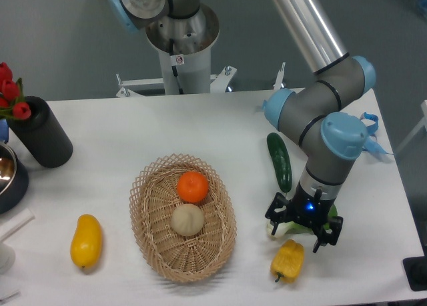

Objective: Pick up the yellow pepper from the table
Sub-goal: 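Lower the open gripper over the yellow bell pepper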

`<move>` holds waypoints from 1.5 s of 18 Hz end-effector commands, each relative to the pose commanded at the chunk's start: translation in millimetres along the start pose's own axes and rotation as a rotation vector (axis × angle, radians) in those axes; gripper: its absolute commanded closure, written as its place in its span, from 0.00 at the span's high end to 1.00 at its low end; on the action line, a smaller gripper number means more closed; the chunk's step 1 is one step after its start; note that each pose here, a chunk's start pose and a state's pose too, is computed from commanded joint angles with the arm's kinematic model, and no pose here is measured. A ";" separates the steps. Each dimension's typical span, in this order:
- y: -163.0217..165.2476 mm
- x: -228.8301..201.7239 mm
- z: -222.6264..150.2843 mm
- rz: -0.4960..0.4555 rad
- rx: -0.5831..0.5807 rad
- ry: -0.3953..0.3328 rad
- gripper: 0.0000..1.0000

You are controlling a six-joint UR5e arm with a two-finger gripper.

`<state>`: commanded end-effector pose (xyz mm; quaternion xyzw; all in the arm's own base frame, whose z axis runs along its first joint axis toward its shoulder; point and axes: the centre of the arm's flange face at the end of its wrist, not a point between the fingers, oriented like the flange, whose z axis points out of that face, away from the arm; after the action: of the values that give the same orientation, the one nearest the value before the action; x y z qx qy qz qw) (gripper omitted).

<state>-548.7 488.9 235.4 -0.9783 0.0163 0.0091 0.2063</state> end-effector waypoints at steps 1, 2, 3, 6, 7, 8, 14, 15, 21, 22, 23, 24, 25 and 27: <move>-3.6 2.9 3.0 0.007 0.003 -0.005 1.00; -3.8 2.2 4.0 0.010 0.008 -0.011 1.00; -3.6 1.9 4.8 0.013 0.009 -0.012 1.00; -3.6 2.3 7.0 0.016 0.007 -0.011 1.00; -3.5 1.8 7.5 0.016 0.005 -0.012 1.00; -1.6 1.3 11.4 0.016 -0.001 -0.010 1.00; 0.9 0.3 17.2 0.015 -0.018 -0.013 1.00; 2.4 -0.1 19.3 0.014 -0.026 -0.014 1.00; 1.2 -1.3 25.8 0.019 -0.043 -0.019 1.00; -0.7 0.9 27.8 0.023 -0.044 -0.016 1.00; -1.6 1.6 28.2 0.024 -0.044 -0.016 1.00; -0.7 2.0 29.8 0.023 -0.045 -0.013 1.00; -1.0 3.1 30.6 0.026 -0.046 -0.011 1.00; -3.9 6.4 34.9 0.033 -0.047 -0.009 1.00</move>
<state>-542.6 506.4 204.9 -0.9824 0.0312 0.0173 0.1833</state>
